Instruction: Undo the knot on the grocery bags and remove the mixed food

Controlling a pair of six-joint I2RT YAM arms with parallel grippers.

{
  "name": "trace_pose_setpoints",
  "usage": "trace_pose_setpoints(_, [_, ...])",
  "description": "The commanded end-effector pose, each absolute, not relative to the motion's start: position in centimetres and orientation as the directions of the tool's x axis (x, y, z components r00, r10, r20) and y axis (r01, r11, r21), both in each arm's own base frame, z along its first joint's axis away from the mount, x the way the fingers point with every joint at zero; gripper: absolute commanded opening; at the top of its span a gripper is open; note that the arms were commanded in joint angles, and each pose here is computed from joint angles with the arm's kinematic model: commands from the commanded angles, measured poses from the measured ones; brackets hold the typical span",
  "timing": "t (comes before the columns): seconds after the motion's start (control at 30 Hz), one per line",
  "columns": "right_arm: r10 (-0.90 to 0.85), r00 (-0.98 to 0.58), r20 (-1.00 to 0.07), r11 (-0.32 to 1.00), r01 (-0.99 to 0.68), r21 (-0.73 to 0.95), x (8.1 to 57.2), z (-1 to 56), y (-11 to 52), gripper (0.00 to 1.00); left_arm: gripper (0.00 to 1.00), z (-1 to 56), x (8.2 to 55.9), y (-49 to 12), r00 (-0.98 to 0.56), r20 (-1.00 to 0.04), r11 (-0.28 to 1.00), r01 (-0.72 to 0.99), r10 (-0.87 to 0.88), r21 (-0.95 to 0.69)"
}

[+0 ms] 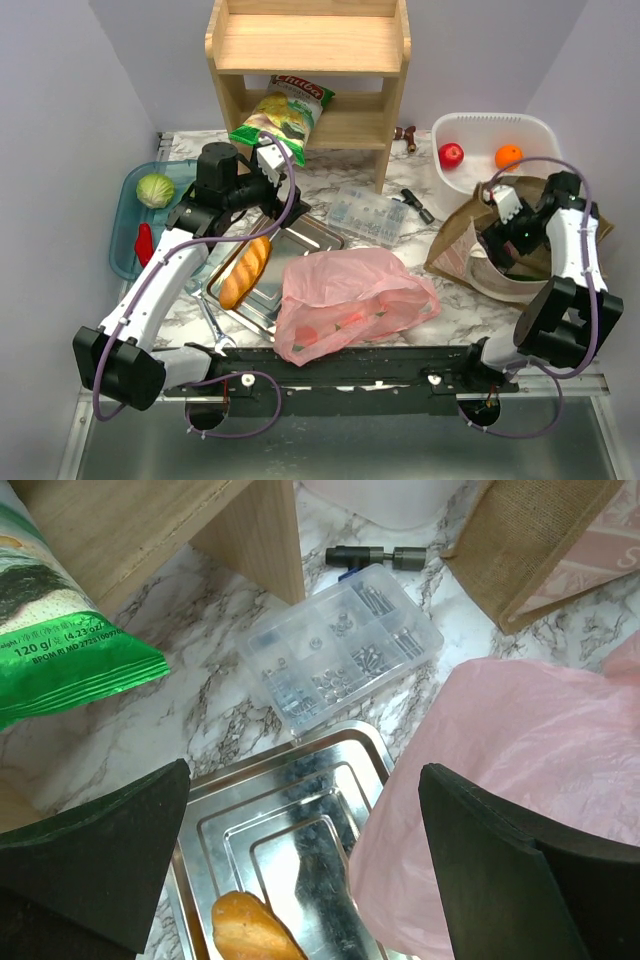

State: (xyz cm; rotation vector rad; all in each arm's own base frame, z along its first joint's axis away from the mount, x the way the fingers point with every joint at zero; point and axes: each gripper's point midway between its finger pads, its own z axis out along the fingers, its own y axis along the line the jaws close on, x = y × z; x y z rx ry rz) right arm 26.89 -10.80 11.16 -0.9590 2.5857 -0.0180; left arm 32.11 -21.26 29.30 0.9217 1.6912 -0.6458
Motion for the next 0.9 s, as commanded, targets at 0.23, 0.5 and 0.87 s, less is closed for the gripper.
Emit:
trace_pose_setpoints(0.23, [-0.603, -0.56, -0.568, 0.734, -0.669, -0.119, 27.3, 21.1, -9.3, 0.95, 0.99, 30.1, 31.3, -21.6, -0.141, -0.958, 0.531, 0.847, 0.251, 0.015])
trace_pose_setpoints(0.5, [-0.58, -0.597, -0.555, 0.751, -0.655, -0.079, 27.0, 14.5, -11.6, 0.97, 0.99, 30.0, 31.4, -21.8, -0.156, -0.955, 0.526, 0.85, 0.253, 0.0])
trace_pose_setpoints(0.87, [-0.63, -0.687, -0.363, 0.763, -0.634, -0.124, 26.2, 3.4, -14.9, 0.97, 0.99, 29.8, 31.7, -21.4, -0.164, -0.947, 0.54, 0.842, 0.276, 0.011])
